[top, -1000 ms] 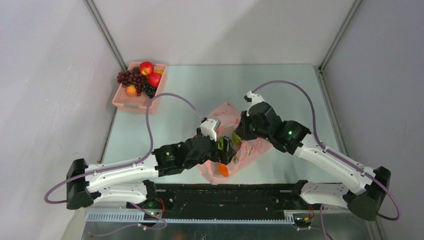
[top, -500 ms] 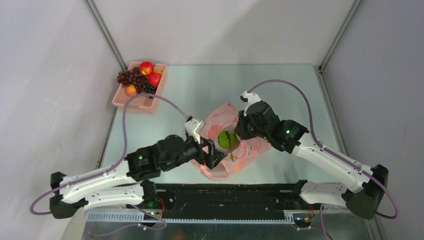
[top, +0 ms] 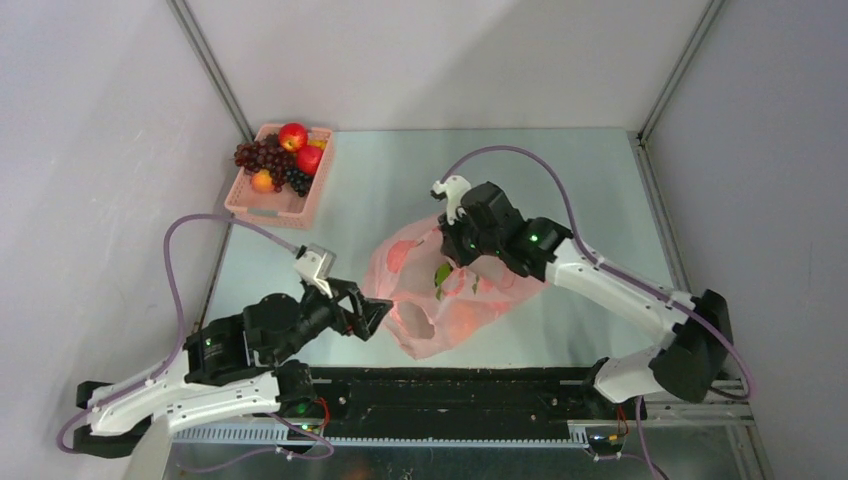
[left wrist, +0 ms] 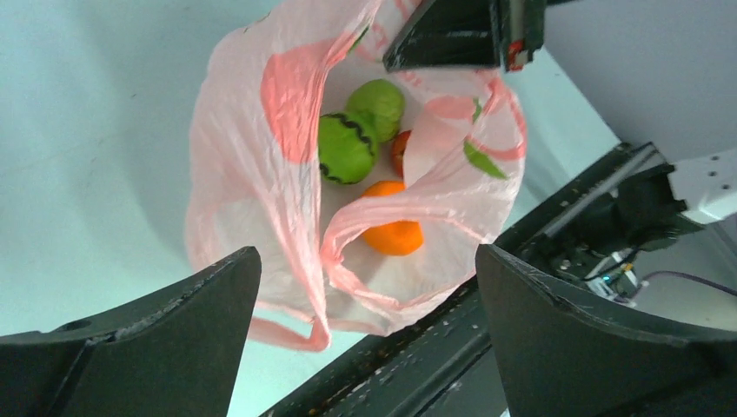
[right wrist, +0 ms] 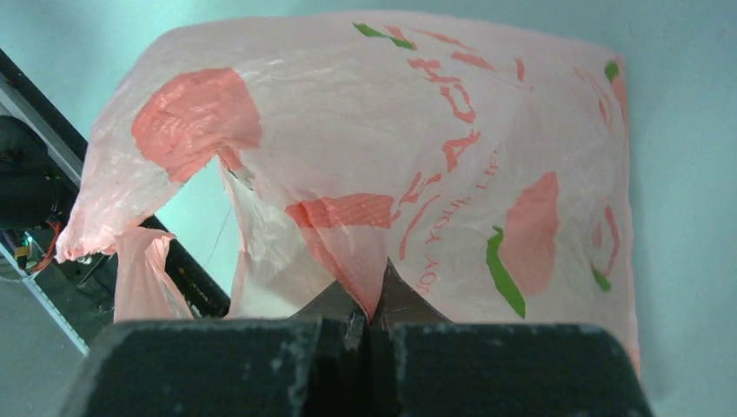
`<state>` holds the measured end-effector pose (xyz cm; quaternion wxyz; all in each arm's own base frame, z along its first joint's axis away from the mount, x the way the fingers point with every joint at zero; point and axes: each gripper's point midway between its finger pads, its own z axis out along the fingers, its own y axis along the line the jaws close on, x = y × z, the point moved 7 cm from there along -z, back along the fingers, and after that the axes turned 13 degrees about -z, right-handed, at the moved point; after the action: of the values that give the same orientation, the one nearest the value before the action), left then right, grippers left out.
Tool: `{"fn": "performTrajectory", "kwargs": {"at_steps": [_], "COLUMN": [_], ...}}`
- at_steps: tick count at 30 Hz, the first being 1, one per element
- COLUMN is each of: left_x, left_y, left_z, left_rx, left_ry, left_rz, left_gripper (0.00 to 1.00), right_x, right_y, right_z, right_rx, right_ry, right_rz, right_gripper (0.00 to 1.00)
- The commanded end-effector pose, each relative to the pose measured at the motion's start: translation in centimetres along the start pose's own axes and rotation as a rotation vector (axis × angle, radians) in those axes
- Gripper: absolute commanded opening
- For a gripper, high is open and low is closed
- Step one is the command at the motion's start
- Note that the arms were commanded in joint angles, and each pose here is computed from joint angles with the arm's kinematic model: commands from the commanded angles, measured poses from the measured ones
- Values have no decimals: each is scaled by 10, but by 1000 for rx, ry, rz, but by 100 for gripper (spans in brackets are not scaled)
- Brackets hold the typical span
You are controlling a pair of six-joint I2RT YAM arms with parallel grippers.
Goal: Place the fake fruits into the plastic bag and tie a complex knot
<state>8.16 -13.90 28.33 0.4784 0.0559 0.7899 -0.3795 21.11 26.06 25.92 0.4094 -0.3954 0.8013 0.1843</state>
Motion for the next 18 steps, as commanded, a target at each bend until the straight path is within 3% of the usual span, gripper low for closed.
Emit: {"fn": "performTrajectory", "kwargs": {"at_steps": [1, 10, 15, 18], "left_x": [10, 28, 34, 37], "left_y": [26, 47, 61, 68], "left_z": [-8, -3, 4, 6], "left_rx": [-112, -187, -275, -326], "left_ry": [-17, -22, -94, -111], "left_rz": [-4, 3, -45, -46], "left_gripper": [99, 98, 76, 74], "right_x": [-52, -88, -85, -81], "right_y": [-4, -6, -4, -3], "right_z": [13, 62, 74, 74], "right_rx": [-59, -143, -169, -182], "right_ry": [-148, -116, -93, -86], "right_rz": [-127, -212, -212, -209], "right_gripper": [0, 0, 0, 0]}}
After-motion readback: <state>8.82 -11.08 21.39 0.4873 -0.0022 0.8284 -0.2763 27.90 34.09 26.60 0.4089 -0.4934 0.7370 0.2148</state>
